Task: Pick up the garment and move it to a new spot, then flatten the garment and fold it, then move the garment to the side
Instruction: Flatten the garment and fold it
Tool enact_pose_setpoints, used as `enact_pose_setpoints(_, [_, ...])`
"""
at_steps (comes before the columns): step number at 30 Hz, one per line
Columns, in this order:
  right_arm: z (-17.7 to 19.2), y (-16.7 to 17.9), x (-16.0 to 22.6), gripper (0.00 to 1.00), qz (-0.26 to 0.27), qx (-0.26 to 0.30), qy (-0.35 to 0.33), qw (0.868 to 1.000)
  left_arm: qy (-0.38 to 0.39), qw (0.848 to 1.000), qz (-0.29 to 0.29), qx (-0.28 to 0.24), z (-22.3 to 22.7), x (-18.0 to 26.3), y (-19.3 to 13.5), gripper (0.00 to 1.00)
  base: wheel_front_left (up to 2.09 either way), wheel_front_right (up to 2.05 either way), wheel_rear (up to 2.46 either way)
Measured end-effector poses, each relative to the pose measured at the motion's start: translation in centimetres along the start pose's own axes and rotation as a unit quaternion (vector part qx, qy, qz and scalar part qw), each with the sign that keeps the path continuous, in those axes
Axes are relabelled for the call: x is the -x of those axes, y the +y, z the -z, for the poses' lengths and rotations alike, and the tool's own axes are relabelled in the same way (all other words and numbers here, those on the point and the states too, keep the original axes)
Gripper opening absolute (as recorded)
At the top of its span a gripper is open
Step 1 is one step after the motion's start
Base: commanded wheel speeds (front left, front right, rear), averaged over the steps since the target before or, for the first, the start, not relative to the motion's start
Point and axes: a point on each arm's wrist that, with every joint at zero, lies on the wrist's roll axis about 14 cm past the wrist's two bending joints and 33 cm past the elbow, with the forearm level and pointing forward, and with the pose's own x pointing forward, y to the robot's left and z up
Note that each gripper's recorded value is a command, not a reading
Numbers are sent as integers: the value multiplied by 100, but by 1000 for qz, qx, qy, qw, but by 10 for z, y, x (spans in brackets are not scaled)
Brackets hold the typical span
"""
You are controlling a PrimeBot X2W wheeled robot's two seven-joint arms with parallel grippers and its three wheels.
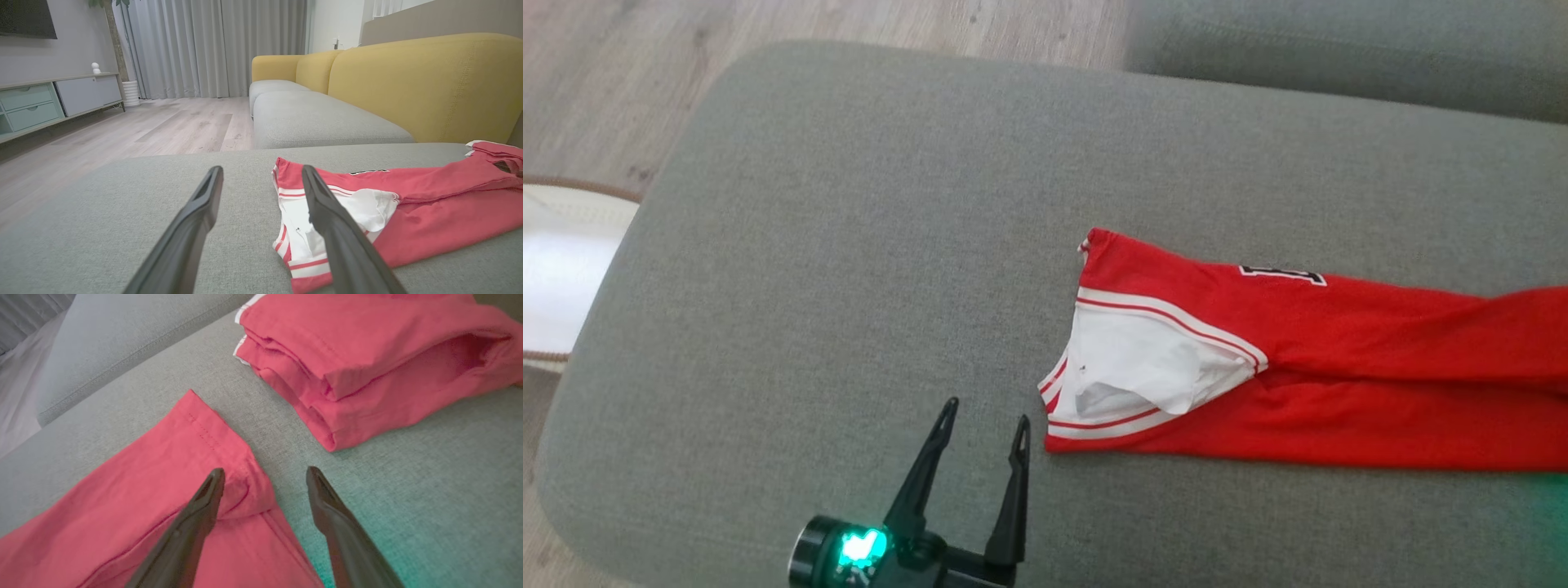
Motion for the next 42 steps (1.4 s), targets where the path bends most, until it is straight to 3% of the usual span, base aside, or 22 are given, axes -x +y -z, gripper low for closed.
enact_pose_setpoints(10, [24, 6, -8, 100, 7, -23, 50, 998, 1, 1000, 5, 8, 1, -10, -3, 100, 0, 0, 0])
enact_pose_setpoints(11, [25, 8, -7, 93, 3, -32, 53, 998, -1, 1000, 6, 10, 0, -11, -2, 100, 0, 0, 0])
enact_pose_setpoints(12, [25, 8, -7, 80, 3, -32, 53, 998, -1, 1000, 6, 10, 0, -11, -2, 100, 0, 0, 0])
enact_pose_setpoints(13, [27, 10, -6, 59, 0, -38, 57, 998, -3, 1000, 4, 11, -1, -12, -2, 100, 0, 0, 0])
enact_pose_setpoints(15, [28, 14, -5, 0, -6, -39, 59, 997, -6, 1000, 10, 9, -2, -13, -4, 100, 0, 0, 0])
enact_pose_setpoints(25, [24, 5, 10, 0, -12, -36, 31, 999, -19, 1000, 23, 3, -8, -17, -6, 100, 0, 0, 0])
enact_pose_setpoints(35, [9, -52, 43, 0, 27, -36, -12, 999, -18, 999, 37, 5, -6, -15, -13, 100, 0, 0, 0])
enact_pose_setpoints(38, [-11, -38, 47, 0, 1, -44, -41, 998, -23, 999, 43, -1, -8, -15, -15, 100, 0, 0, 0])
enact_pose_setpoints(42, [-39, 8, 55, 0, -71, -74, -77, 992, -28, 999, 44, -1, -11, -13, -16, 100, 0, 0, 0])
